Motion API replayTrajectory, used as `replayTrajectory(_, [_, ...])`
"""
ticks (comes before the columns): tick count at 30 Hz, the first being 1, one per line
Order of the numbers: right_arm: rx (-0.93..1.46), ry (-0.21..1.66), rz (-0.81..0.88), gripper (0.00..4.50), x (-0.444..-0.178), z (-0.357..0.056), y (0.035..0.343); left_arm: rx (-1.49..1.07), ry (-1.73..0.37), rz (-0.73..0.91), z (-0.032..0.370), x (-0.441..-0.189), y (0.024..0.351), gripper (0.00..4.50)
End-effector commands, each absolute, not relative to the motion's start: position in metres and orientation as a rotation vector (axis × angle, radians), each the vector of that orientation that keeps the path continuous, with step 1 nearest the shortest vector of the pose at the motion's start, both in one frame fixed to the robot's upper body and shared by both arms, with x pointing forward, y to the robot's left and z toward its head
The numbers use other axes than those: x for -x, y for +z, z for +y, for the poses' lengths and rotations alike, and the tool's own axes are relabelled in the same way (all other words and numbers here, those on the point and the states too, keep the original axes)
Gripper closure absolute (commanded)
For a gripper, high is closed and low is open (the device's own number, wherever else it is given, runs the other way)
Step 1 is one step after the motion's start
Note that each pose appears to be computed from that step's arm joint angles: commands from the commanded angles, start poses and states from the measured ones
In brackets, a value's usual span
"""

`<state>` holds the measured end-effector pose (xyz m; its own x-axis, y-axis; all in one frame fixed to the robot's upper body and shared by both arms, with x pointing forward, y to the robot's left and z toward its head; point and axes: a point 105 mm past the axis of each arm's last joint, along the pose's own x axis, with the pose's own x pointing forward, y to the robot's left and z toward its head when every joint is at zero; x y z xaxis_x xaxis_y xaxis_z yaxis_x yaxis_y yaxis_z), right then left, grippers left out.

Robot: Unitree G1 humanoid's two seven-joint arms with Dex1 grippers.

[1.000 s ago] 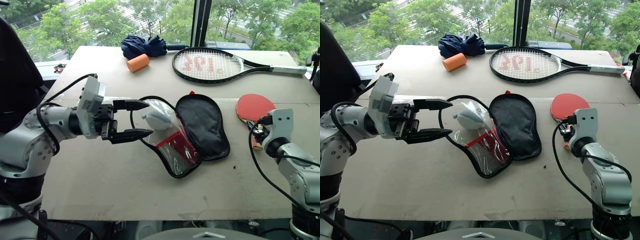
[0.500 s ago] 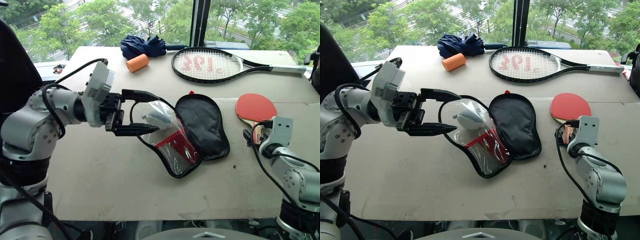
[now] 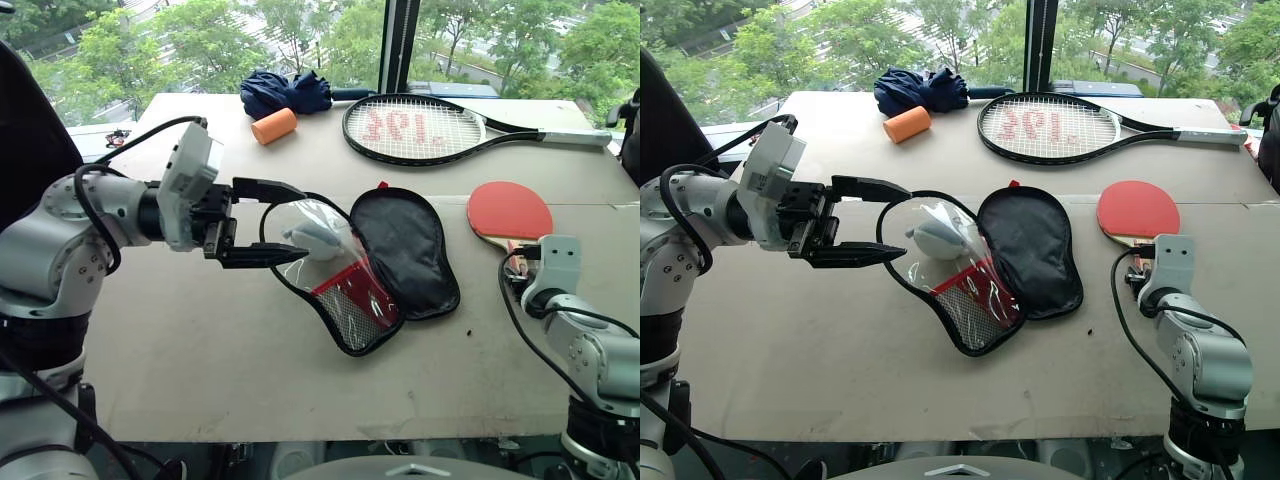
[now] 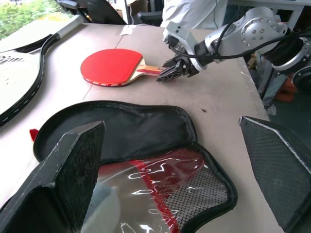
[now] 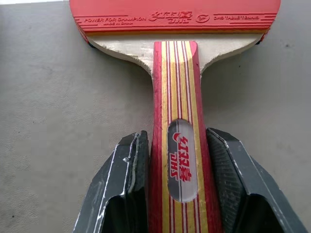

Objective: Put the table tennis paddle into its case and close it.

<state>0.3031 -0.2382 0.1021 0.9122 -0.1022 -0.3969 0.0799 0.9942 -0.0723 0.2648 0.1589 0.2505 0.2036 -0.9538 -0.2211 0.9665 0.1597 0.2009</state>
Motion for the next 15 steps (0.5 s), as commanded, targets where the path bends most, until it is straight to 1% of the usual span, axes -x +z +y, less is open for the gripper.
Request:
replayTrajectory(1, [0.104, 0.089, 0.244, 3.34, -0.312, -0.204, 0.147, -0.346, -1.338, 0.004, 0.170, -0.263, 0.259, 0.00])
replayTrajectory(5, [0.079, 0.234, 0.243, 3.34, -0.312, -0.169, 0.153, -0.345, -1.291, 0.008, 0.180, -0.266, 0.255, 0.00])
replayTrajectory(6, [0.072, 0.311, 0.253, 3.34, -0.309, -0.148, 0.152, -0.343, -1.261, 0.012, 0.186, -0.268, 0.253, 0.00])
replayTrajectory(8, [0.059, 0.408, 0.280, 3.34, -0.303, -0.120, 0.147, -0.338, -1.225, 0.024, 0.196, -0.269, 0.250, 0.00])
replayTrajectory(11, [0.062, 0.457, 0.331, 3.34, -0.294, -0.104, 0.135, -0.335, -1.206, 0.030, 0.200, -0.267, 0.248, 0.00])
replayTrajectory(15, [0.075, 0.472, 0.394, 3.34, -0.285, -0.099, 0.121, -0.327, -1.196, 0.032, 0.202, -0.265, 0.247, 0.00])
